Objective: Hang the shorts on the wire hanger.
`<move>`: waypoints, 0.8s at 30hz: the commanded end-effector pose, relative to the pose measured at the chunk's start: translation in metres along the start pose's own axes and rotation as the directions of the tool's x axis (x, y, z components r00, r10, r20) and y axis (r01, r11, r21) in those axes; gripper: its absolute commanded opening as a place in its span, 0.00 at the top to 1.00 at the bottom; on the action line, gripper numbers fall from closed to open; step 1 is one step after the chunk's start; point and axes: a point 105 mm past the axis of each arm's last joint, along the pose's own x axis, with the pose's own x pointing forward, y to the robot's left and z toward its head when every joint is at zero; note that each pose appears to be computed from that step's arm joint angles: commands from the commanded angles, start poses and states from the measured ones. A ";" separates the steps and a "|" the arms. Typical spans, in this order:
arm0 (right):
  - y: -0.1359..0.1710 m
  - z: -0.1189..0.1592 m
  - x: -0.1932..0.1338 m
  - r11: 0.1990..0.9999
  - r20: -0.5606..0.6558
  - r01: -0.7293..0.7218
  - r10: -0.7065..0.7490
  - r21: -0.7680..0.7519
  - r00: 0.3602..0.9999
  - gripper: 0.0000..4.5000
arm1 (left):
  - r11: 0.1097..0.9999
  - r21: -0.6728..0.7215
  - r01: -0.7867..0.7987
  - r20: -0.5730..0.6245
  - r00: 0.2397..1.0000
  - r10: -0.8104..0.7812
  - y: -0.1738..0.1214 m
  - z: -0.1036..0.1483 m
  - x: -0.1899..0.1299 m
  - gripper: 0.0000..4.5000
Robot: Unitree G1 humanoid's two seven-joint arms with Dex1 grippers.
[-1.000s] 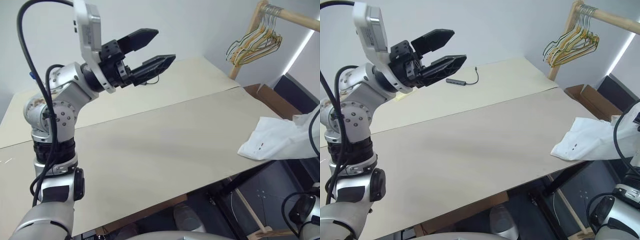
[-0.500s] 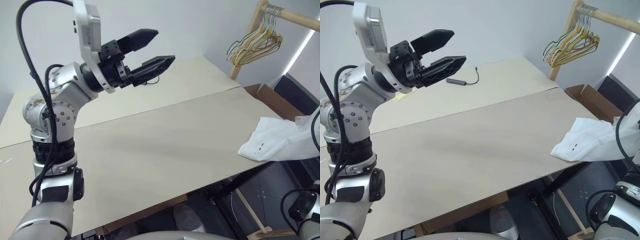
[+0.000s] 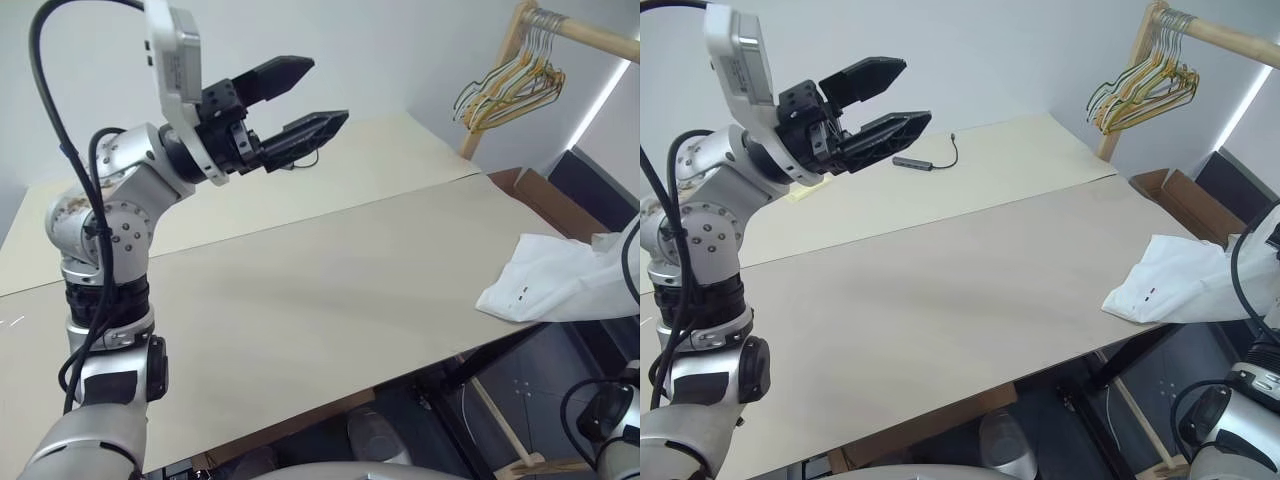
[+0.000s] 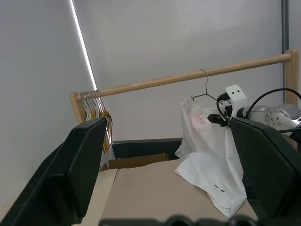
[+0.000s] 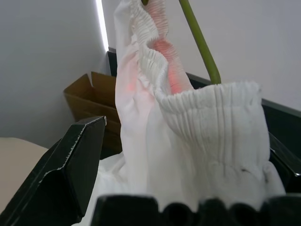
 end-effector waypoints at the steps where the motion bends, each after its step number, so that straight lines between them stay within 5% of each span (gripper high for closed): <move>1: 0.005 0.039 -0.014 0.999 0.195 -0.006 0.013 -0.036 0.981 0.01 | 0.998 0.058 0.013 0.030 0.999 -0.014 -0.002 0.014 0.002 0.00; 10: 0.010 0.053 -0.046 0.996 0.413 0.035 0.004 -0.086 0.911 0.01 | 0.998 0.057 0.028 0.033 0.999 -0.030 -0.002 0.014 0.004 0.00; 13: 0.014 0.073 -0.066 0.997 0.557 0.008 0.040 -0.082 0.830 0.01 | 0.998 0.055 0.033 0.033 0.999 -0.034 -0.002 0.014 0.005 0.00; 17: 0.043 0.098 -0.106 0.966 0.682 -0.208 0.255 -0.152 0.685 0.01 | 0.998 0.058 0.023 0.017 1.000 -0.024 -0.001 0.010 0.004 0.00; 20: 0.085 0.115 -0.140 0.858 0.686 -0.442 0.488 -0.262 0.540 0.01 | 0.997 0.077 -0.009 0.005 1.000 0.008 0.000 0.003 -0.001 0.00; 24: 0.141 0.111 -0.169 0.589 0.560 -0.696 0.765 -0.411 0.317 0.01 | 0.987 0.149 -0.061 -0.060 0.996 0.071 0.003 -0.015 -0.016 0.00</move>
